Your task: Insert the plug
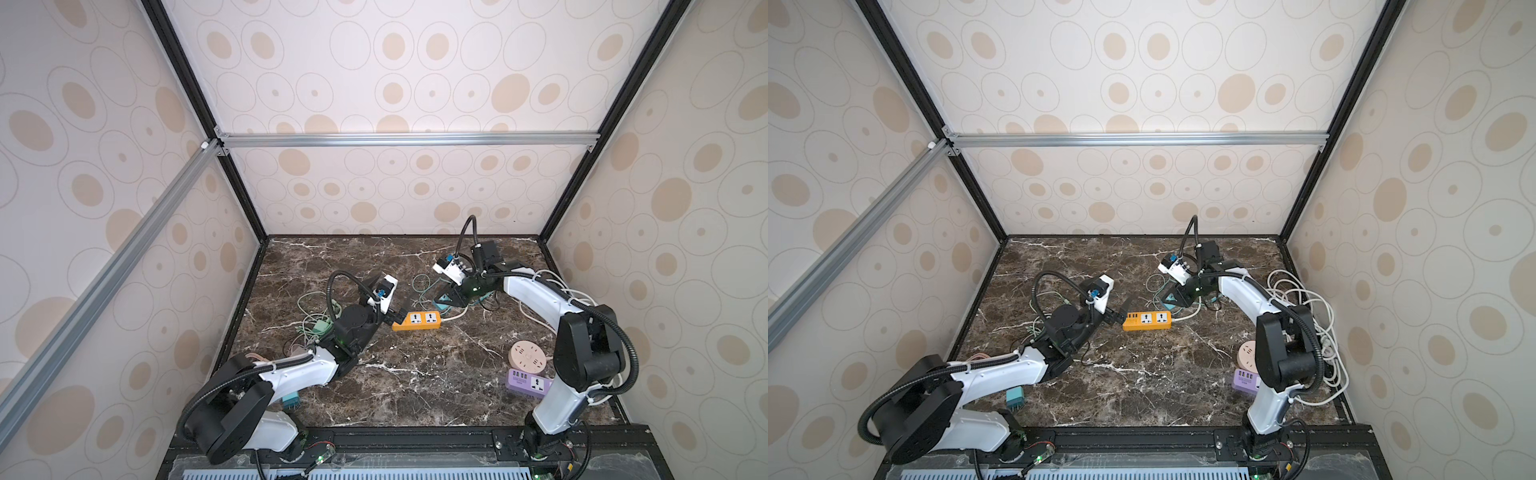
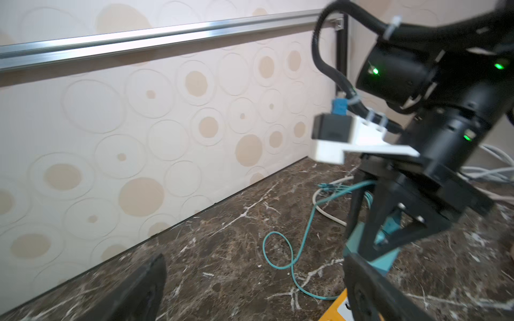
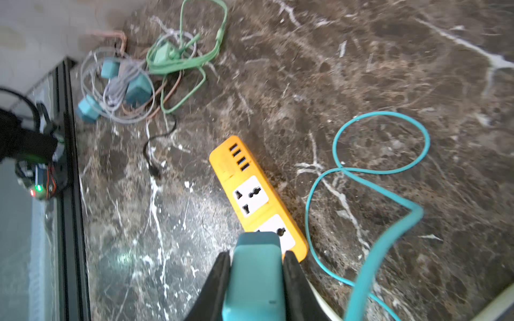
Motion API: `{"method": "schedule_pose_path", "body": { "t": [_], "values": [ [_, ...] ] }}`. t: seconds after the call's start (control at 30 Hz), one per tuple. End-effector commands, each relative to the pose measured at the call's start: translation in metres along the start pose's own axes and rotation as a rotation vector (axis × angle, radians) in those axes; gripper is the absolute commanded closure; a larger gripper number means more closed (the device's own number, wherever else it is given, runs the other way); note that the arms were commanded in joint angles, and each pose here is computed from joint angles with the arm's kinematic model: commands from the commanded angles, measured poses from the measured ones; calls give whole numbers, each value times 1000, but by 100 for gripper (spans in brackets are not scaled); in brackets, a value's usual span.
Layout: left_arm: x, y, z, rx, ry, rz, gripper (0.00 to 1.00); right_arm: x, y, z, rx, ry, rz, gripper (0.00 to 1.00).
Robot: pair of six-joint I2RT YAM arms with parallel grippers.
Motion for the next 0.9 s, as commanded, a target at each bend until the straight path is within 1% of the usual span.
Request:
{"method": "schedule_pose_path", "body": {
  "t": [0.0,0.17,0.27,0.4,0.6,0.7,0.87],
  "values": [
    [16,32,14,179,-27,115,2,-17,20,-5,67,135,215,100],
    [9,54,34,321,22,168,2,-19,27,-15,93,208,295,100],
    [7,61,44,355,36,191,2,-18,28,-23,92,259,339,100],
    [4,66,56,377,40,196,2,-16,21,-32,66,311,394,100],
    [-3,69,65,394,64,194,1,-8,15,-35,85,350,457,100],
    [-4,68,66,392,76,190,2,-9,10,-34,84,397,465,100],
    [-6,70,66,406,98,187,2,-9,8,-37,84,427,486,100]
  ]
}}
Point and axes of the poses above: each gripper's point midway between its finger pads, its own z axis back along the fingers, its own y axis along the line the jaws close on, x = y × z, the point moved 4 cm from there along z, back along the fingers, and after that the axes turned 6 degrees about -z, right-handed, at the moved point
